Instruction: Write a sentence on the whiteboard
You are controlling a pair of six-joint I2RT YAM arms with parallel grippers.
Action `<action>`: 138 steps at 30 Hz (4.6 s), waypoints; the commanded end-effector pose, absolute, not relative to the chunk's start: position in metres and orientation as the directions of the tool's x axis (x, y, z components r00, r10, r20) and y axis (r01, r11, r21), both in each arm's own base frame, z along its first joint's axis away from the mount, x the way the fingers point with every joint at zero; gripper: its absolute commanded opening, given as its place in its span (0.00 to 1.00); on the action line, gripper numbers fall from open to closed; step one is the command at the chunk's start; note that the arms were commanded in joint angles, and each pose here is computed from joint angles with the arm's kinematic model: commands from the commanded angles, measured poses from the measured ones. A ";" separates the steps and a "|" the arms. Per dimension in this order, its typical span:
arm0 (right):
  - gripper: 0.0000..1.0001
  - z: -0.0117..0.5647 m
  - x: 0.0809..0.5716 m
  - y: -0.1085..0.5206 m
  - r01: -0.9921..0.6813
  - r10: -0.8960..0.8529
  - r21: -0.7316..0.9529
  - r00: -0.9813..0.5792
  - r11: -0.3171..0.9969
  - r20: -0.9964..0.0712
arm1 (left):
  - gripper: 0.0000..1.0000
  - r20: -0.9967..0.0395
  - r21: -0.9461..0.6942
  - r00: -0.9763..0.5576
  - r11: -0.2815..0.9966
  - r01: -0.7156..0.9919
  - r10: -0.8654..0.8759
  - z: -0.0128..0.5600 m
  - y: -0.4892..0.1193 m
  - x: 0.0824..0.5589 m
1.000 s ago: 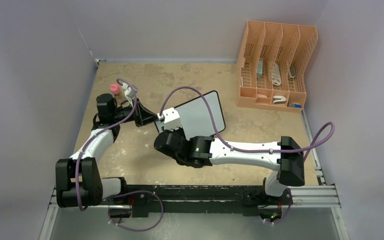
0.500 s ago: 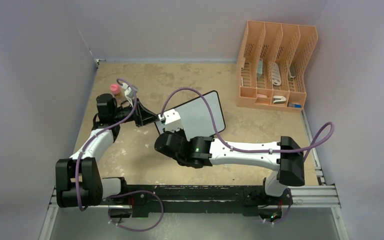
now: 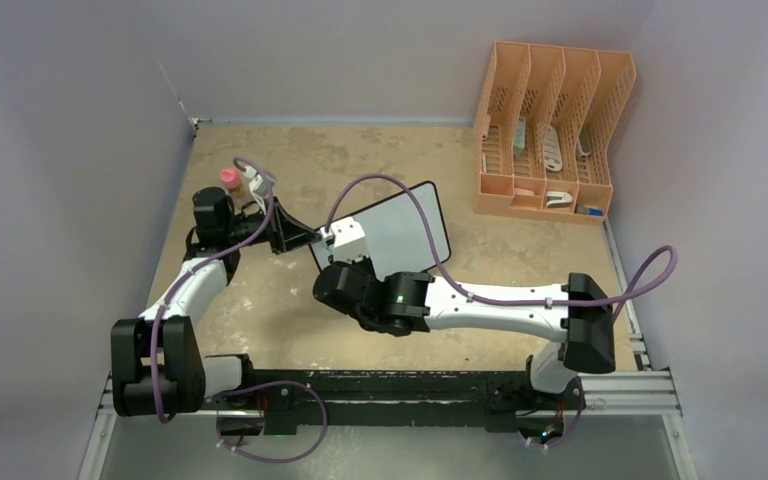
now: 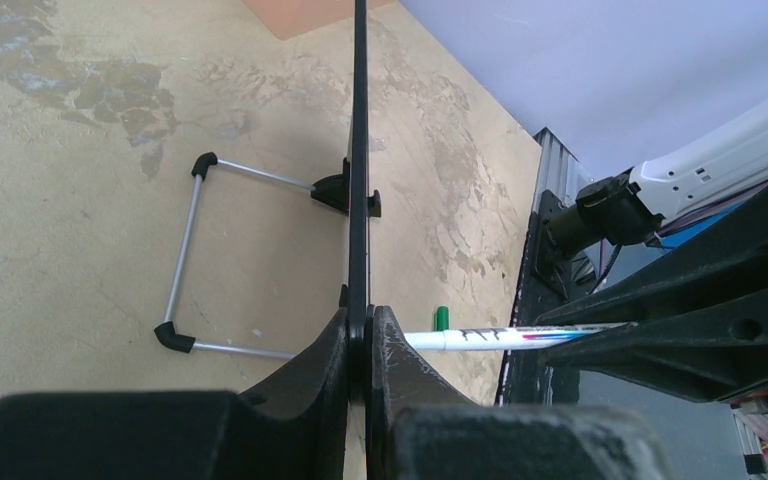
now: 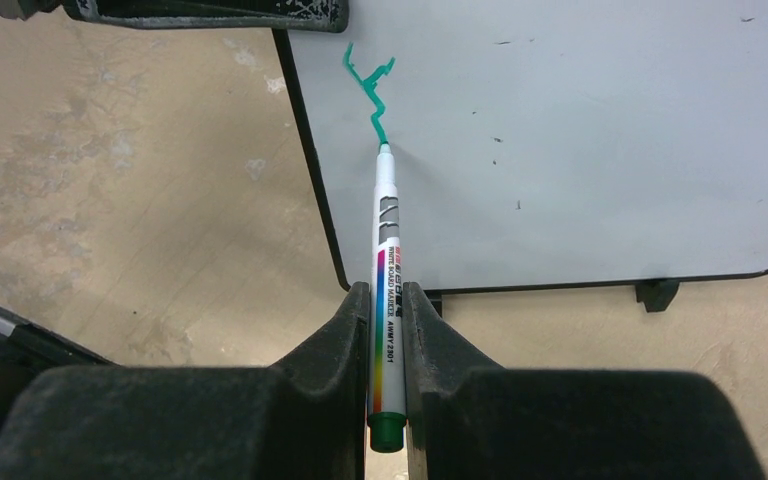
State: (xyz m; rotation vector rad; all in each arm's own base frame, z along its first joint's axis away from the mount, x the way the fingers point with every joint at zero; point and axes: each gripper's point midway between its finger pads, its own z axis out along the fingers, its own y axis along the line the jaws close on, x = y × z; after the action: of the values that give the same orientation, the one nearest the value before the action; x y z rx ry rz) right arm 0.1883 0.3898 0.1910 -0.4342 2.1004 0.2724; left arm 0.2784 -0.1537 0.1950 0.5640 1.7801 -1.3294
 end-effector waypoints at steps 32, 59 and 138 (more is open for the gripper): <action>0.00 0.229 0.209 0.382 -0.405 -0.079 0.114 -0.430 0.907 -0.899 | 0.00 -0.861 -0.502 -0.499 0.311 0.807 -0.095 0.208 -0.157 0.274; 0.00 0.219 0.212 0.389 -0.410 -0.120 0.073 -0.426 0.909 -0.897 | 0.00 -0.861 -0.503 -0.500 0.308 0.808 -0.093 0.207 -0.158 0.274; 0.00 0.226 0.220 0.396 -0.431 -0.149 0.025 -0.365 0.902 -0.919 | 0.00 -0.858 -0.507 -0.506 0.310 0.804 -0.090 0.205 -0.157 0.277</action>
State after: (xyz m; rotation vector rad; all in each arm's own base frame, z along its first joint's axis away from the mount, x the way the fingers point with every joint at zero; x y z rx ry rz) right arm 0.2152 0.3818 0.2113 -0.4492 1.9723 0.2623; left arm 0.2801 -0.1536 0.1938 0.5691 1.7787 -1.3057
